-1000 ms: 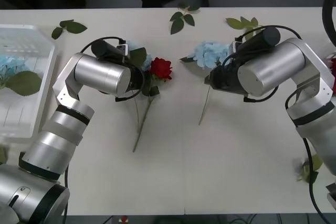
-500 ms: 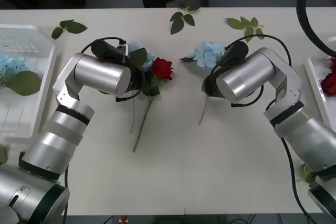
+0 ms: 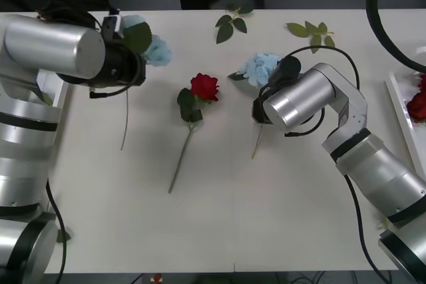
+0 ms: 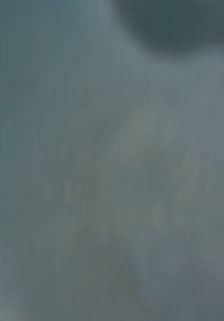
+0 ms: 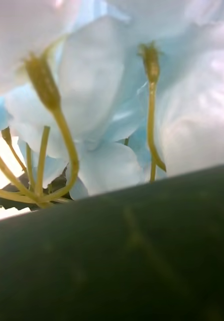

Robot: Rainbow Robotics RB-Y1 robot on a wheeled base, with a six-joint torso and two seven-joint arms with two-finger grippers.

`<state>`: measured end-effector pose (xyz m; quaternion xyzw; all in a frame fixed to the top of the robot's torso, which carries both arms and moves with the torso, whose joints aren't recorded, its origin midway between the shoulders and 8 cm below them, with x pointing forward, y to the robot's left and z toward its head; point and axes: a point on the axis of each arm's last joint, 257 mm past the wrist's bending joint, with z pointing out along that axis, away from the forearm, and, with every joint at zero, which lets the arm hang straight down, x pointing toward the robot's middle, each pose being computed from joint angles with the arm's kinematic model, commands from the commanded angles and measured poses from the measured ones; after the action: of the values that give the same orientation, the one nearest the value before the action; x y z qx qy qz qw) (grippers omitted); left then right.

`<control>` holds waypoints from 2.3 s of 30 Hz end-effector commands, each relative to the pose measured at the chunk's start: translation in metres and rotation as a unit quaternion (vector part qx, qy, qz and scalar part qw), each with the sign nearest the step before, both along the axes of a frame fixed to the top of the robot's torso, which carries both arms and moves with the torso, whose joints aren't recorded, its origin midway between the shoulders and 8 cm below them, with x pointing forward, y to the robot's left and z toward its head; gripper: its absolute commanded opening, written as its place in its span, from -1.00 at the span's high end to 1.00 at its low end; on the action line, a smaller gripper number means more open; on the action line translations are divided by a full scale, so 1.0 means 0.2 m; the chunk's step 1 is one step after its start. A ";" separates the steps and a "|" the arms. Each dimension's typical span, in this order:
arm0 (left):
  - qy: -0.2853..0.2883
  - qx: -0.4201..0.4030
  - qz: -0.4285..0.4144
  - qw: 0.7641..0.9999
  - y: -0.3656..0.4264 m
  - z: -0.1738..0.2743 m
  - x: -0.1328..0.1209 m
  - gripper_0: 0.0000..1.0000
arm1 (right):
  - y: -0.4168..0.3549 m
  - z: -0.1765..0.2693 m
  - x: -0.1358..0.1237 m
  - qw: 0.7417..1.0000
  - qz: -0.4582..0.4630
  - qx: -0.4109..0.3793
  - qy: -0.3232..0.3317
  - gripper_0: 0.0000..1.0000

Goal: Place the red flowers into the right box and the blue flowers into the left box. If a person shows an open palm, hand one flower to the person first, then continue sorting.

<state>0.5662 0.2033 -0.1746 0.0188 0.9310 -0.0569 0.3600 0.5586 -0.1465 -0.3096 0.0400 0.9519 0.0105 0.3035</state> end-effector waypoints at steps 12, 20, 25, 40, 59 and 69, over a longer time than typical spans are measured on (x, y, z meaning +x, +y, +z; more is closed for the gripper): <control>-0.042 0.011 0.151 0.988 1.22 0.62 -0.23 1.00 | 0.11 0.08 0.04 1.000 -0.004 0.020 -0.023 1.00; -0.070 0.045 0.169 0.982 1.66 0.55 -0.29 1.00 | 0.02 0.15 0.07 0.999 -0.007 0.013 -0.037 1.00; -0.082 0.034 0.166 0.982 1.79 0.41 -0.27 1.00 | -0.08 0.30 0.08 0.999 0.004 0.013 -0.052 1.00; -0.060 0.018 0.165 0.984 1.92 -0.06 -0.23 1.00 | 0.04 1.01 -0.22 0.956 0.180 0.185 -0.141 1.00; -0.071 -0.003 0.064 0.995 1.56 0.22 -0.22 -0.45 | 0.58 1.52 -0.82 0.768 0.462 0.409 -0.173 1.00; -0.130 -0.111 -0.138 0.976 0.63 0.50 -0.11 -0.96 | 0.63 1.54 -0.88 0.754 0.476 0.421 -0.166 1.00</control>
<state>0.5380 0.3683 -0.0953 0.0607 0.8756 -0.1880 0.4408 0.3866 -0.0244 -0.0210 -0.2747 0.7020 0.5605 0.3428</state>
